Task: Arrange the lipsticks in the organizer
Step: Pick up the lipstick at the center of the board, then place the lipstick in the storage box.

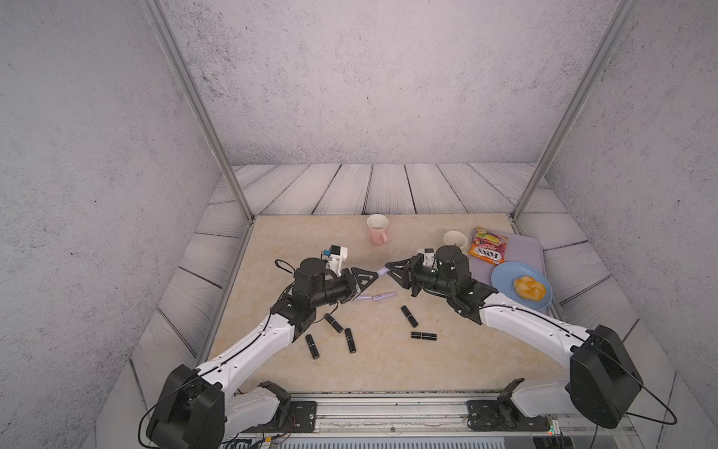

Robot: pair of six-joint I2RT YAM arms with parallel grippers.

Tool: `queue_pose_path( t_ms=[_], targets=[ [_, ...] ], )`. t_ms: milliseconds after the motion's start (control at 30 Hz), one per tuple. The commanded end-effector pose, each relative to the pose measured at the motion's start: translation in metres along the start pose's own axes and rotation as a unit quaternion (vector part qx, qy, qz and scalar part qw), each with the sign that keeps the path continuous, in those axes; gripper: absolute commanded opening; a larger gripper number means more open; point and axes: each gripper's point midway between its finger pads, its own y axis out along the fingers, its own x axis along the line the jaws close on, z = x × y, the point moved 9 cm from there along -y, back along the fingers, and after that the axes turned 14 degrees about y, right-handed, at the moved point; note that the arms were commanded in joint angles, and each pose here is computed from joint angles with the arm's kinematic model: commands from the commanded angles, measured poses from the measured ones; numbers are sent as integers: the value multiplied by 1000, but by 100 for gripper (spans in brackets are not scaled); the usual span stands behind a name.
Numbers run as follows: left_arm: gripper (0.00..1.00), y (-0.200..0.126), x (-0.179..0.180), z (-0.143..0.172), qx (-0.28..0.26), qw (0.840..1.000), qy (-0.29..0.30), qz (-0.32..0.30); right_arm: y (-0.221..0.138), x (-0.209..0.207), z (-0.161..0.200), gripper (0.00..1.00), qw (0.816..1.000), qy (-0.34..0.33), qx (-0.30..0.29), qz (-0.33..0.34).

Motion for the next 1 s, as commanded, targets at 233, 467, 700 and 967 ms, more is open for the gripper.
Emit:
queue_pose_path(
  t_ms=[233, 467, 700, 967],
  targets=[
    [52, -53, 59, -30, 27, 975, -49, -216, -29, 46, -38, 0, 900, -345, -237, 122],
    [47, -57, 73, -52, 52, 960, -7, -274, 14, 51, -70, 0, 746, -532, -329, 228],
    [46, -54, 92, -46, 69, 958, -5, -278, 58, 45, -90, 0, 709, -574, -323, 250],
    [44, -65, 109, -46, 66, 958, -19, -277, 91, 32, -106, 0, 710, -580, -307, 254]
  ],
)
